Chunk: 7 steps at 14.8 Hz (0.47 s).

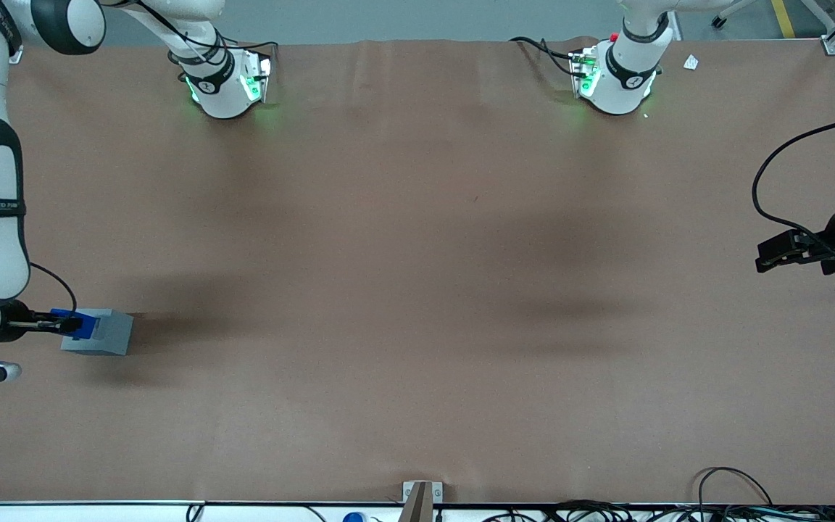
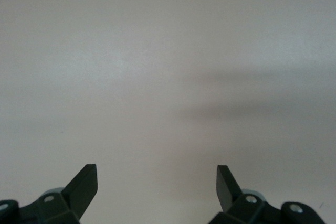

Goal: Insert blue part into gray base with right arm
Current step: 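Carry the blue block over the gray base's square hole, then lower the blue block into the hole and open the right gripper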

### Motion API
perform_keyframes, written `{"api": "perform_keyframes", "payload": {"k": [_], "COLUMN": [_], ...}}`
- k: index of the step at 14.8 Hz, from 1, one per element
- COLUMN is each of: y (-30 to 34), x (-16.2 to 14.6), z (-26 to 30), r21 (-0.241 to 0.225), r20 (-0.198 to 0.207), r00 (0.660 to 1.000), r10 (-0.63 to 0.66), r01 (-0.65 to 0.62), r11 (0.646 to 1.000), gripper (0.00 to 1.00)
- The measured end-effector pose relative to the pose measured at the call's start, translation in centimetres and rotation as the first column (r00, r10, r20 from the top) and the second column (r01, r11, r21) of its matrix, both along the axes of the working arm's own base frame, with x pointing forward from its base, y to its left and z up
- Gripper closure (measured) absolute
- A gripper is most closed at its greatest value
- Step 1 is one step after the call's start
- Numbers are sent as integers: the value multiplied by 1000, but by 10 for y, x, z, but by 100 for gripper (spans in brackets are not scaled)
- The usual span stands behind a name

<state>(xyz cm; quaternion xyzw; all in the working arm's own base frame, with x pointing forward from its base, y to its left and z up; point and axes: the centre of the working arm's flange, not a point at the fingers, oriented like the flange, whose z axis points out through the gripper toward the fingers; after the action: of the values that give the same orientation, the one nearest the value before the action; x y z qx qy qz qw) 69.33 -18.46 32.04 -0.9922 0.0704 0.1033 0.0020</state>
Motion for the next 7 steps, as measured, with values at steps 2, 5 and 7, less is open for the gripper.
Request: {"api": "perform_keyframes", "payload": {"k": [2,5,7], "y": [-11,-20,-18], "x": [-1,-3,-3], "z": [-7,-14,-17], "r21": [7,13,16], "r20": [2,-2,-5], "r00": [1000,999,999], "r10": [27,36,44], "r01": [-27,-36,-44], "r11": [1000,999,999], "gripper": [49,49,49]}}
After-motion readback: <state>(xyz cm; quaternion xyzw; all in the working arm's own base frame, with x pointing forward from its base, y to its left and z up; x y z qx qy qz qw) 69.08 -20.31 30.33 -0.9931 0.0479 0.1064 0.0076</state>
